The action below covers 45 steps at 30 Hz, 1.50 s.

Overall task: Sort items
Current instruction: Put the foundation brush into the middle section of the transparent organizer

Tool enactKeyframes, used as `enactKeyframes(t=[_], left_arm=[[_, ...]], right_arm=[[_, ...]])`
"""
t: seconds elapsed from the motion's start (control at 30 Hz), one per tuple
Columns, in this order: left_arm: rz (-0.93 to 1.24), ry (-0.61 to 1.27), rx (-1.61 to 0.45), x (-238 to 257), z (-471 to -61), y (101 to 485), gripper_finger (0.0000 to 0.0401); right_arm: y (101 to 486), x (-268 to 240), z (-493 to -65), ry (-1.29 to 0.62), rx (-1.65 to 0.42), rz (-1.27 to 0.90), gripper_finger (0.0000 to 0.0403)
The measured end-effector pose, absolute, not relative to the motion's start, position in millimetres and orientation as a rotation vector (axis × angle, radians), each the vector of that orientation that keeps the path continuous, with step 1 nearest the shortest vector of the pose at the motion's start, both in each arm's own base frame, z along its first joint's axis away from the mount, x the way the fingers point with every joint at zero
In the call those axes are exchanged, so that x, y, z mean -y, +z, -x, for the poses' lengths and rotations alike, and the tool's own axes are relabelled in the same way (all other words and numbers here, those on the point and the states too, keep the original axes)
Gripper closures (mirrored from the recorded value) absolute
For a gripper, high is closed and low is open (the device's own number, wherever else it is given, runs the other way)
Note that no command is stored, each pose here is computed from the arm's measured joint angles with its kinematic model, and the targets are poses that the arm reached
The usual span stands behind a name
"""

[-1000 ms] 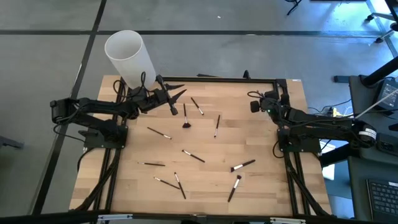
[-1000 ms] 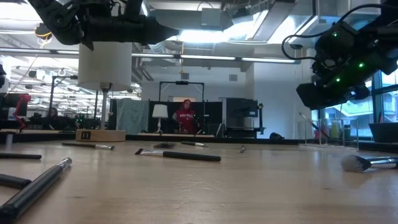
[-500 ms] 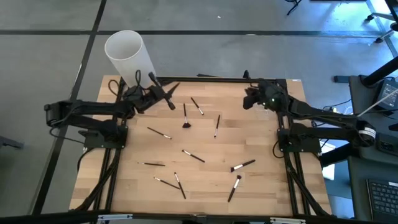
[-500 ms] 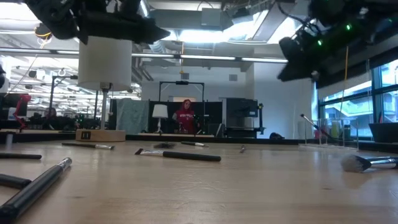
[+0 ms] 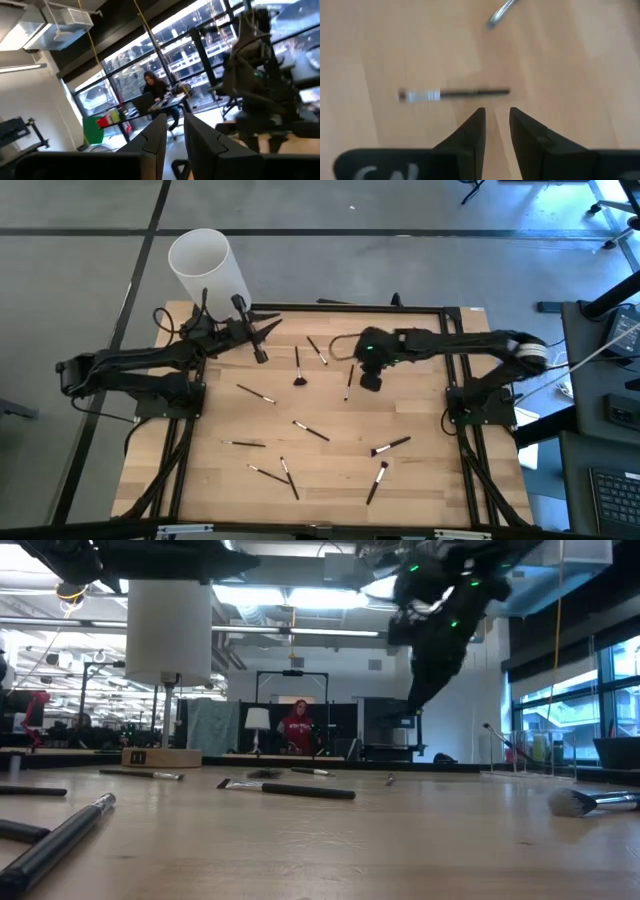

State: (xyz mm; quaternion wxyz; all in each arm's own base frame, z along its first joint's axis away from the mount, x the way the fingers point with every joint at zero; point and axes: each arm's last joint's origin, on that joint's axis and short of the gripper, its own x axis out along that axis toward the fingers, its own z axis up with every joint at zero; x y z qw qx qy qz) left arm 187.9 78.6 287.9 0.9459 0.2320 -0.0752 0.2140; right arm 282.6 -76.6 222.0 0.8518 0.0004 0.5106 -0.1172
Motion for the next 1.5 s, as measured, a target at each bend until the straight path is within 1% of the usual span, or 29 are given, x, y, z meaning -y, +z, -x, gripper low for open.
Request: enactKeyframes(t=[0.17,0.37,0.5,0.63,0.73,0.87,1.1,1.27,1.5], left_arm=[[-0.488,0.518,0.104,-82.4,-190.8,283.4,0.0340],[-0.504,0.622,0.020,-87.1,-193.3,276.5,0.0340],[-0.501,0.648,0.004,-88.3,-194.1,274.9,0.0338],[-0.501,0.640,0.000,-88.1,-194.3,274.3,0.0340],[-0.505,0.640,-0.001,-88.1,-194.2,274.4,0.0340],[-0.506,0.641,0.004,-88.1,-194.2,274.9,0.0338],[-0.506,0.640,0.007,-88.0,-194.2,275.1,0.0341],[-0.506,0.640,0.007,-88.0,-194.2,275.1,0.0342],[-0.509,0.639,0.006,-88.0,-194.2,275.1,0.0342]], right_arm=[[215.1,75.1,-314.6,-0.049,-1.252,0.215,0.0314],[205.0,63.9,-350.0,0.152,-1.271,0.441,0.0314],[192.1,50.9,-360.4,0.299,-1.323,0.567,0.0314],[179.5,38.4,-361.4,0.430,-1.376,0.668,0.0315],[174.4,32.8,-364.0,0.434,-1.393,0.739,0.0315],[172.5,31.5,-365.8,0.425,-1.396,0.779,0.0315],[172.4,32.9,-365.9,0.469,-1.381,0.797,0.0315],[169.0,36.5,-370.5,0.492,-1.331,0.768,0.0315],[156.8,40.2,-370.6,0.526,-1.376,0.763,0.0315]])
